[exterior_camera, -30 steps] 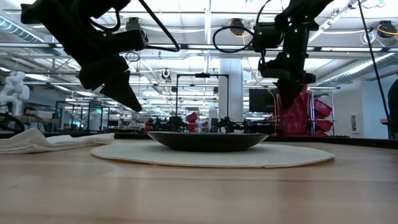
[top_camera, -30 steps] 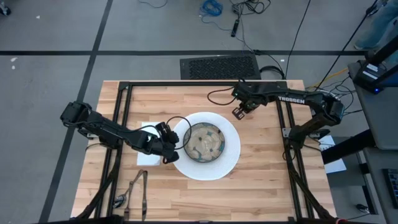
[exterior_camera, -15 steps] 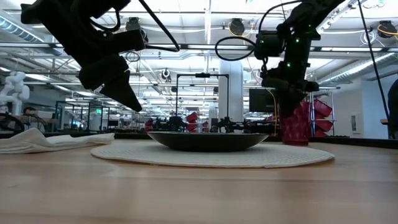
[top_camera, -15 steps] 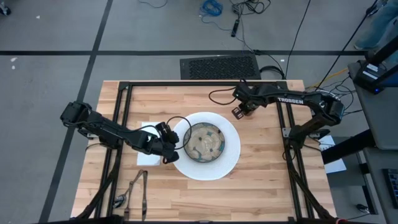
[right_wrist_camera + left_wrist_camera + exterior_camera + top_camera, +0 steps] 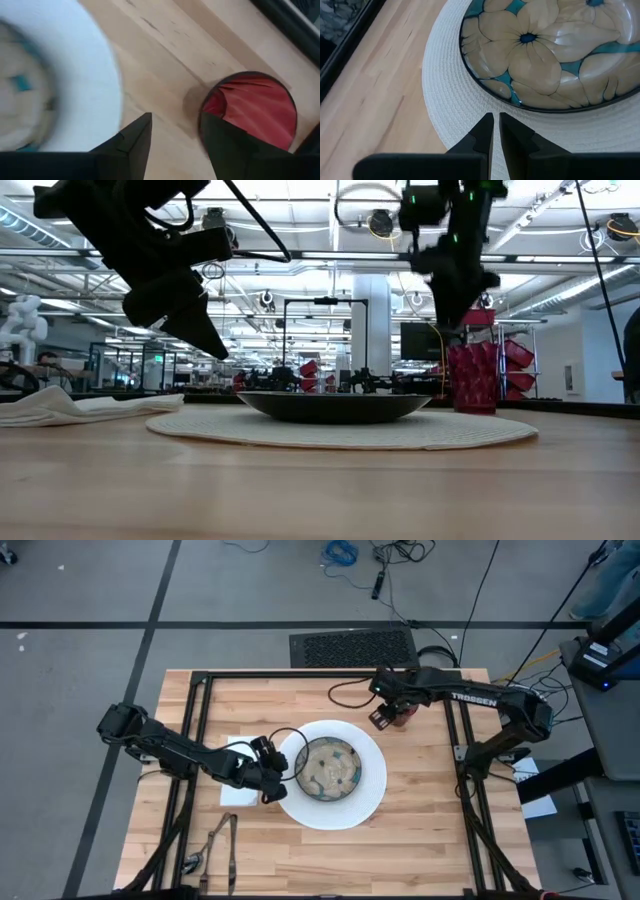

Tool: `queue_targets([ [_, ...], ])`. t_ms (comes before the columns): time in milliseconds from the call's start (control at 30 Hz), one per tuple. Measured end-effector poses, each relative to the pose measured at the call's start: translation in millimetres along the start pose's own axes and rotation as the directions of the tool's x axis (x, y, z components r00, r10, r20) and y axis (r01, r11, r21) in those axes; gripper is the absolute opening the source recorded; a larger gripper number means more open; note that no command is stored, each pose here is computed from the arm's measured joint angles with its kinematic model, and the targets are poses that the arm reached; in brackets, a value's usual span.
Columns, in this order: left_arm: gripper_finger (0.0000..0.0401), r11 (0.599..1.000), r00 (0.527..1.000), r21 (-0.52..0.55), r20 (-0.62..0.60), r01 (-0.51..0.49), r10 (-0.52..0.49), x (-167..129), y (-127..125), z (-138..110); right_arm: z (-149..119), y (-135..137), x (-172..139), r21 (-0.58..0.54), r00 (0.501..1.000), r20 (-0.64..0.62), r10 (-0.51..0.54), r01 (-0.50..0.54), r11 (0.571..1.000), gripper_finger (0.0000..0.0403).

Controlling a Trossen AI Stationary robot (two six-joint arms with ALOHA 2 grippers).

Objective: Set table place
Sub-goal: Put the black knife to the right of the white placemat

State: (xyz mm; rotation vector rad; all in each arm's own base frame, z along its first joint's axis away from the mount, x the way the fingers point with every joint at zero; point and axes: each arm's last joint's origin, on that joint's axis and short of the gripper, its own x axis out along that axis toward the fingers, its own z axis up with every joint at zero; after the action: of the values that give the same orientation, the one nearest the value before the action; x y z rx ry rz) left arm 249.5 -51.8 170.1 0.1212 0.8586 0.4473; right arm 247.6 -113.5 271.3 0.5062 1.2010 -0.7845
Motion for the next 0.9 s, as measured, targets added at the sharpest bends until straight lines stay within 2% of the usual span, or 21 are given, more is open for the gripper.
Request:
queue_targets([
  [200, 0.0018, 1.000, 1.000, 0.004, -0.004, 0.011, -0.011, 0, 0, 0, -1, 39, -55, -0.071, 0.990, 0.103, 0.099, -0.092, 0.993, 0.0162],
  [300, 0.0018, 0.998, 0.998, 0.004, -0.021, 0.062, -0.062, 0, -2, -1, -11, 67, -72, -0.142, 0.969, 0.199, 0.143, -0.116, 0.983, 0.0158],
  [400, 0.0018, 0.992, 0.991, 0.002, -0.043, 0.129, -0.129, -2, -4, 1, -28, 90, -80, -0.192, 0.953, 0.266, 0.147, -0.097, 0.977, 0.0156],
  [600, 0.0018, 0.953, 0.949, -0.007, -0.080, 0.304, -0.303, -14, -15, 13, -63, 130, -83, -0.269, 0.939, 0.305, 0.161, -0.077, 0.960, 0.0156],
  [733, 0.0018, 0.946, 0.938, 0.012, -0.137, 0.325, -0.320, -32, -23, 20, -79, 155, -75, -0.291, 0.895, 0.429, 0.121, 0.010, 0.957, 0.0156],
  [833, 0.0018, 0.941, 0.927, 0.069, -0.209, 0.330, -0.310, -47, -27, 20, -88, 171, -56, -0.288, 0.852, 0.516, 0.086, 0.078, 0.954, 0.0156],
  [900, 0.0018, 0.933, 0.904, 0.057, -0.274, 0.356, -0.329, -56, -29, 19, -92, 181, -39, -0.283, 0.830, 0.552, 0.083, 0.093, 0.955, 0.0156],
])
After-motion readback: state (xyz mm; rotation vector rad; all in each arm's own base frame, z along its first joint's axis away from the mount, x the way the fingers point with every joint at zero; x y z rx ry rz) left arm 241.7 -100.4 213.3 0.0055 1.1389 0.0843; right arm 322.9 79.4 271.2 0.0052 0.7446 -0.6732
